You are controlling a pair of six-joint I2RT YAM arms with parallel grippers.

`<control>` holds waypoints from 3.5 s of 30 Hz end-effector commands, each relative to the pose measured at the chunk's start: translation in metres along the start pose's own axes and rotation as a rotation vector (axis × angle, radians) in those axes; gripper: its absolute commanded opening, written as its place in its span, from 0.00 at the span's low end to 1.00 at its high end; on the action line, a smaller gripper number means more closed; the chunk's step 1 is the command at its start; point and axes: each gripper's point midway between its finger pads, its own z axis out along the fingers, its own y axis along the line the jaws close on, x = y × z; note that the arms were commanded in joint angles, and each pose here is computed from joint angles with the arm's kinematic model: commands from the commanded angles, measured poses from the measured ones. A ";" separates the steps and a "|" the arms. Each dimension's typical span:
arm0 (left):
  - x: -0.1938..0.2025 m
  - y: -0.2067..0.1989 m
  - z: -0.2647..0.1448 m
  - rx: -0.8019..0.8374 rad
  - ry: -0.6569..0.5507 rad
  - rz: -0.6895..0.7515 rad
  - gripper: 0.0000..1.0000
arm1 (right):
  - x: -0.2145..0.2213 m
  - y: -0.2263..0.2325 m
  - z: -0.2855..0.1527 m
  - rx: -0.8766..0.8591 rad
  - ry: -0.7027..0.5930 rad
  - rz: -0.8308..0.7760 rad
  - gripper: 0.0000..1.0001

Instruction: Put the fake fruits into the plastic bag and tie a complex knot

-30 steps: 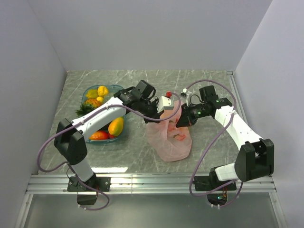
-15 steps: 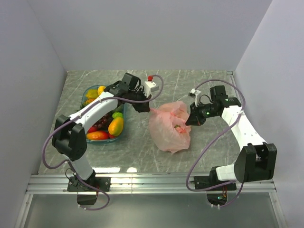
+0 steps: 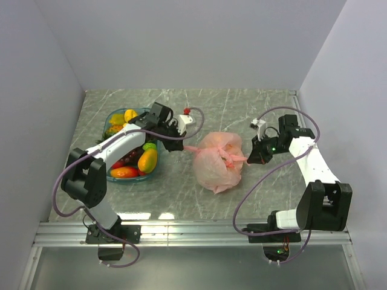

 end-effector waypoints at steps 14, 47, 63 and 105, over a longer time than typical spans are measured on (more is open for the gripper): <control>0.001 -0.036 -0.001 0.110 -0.002 0.218 0.43 | 0.016 0.013 0.005 0.107 0.136 -0.205 0.54; -0.016 0.070 -0.027 -0.172 -0.031 -0.024 0.00 | 0.016 -0.057 -0.011 0.420 0.211 -0.260 0.00; -0.022 0.173 -0.128 -0.440 -0.200 -0.125 0.00 | 0.010 -0.111 -0.071 0.626 0.123 -0.163 0.00; -0.079 0.052 -0.101 -0.188 -0.246 -0.178 0.99 | -0.077 -0.010 -0.062 0.395 -0.213 -0.066 0.83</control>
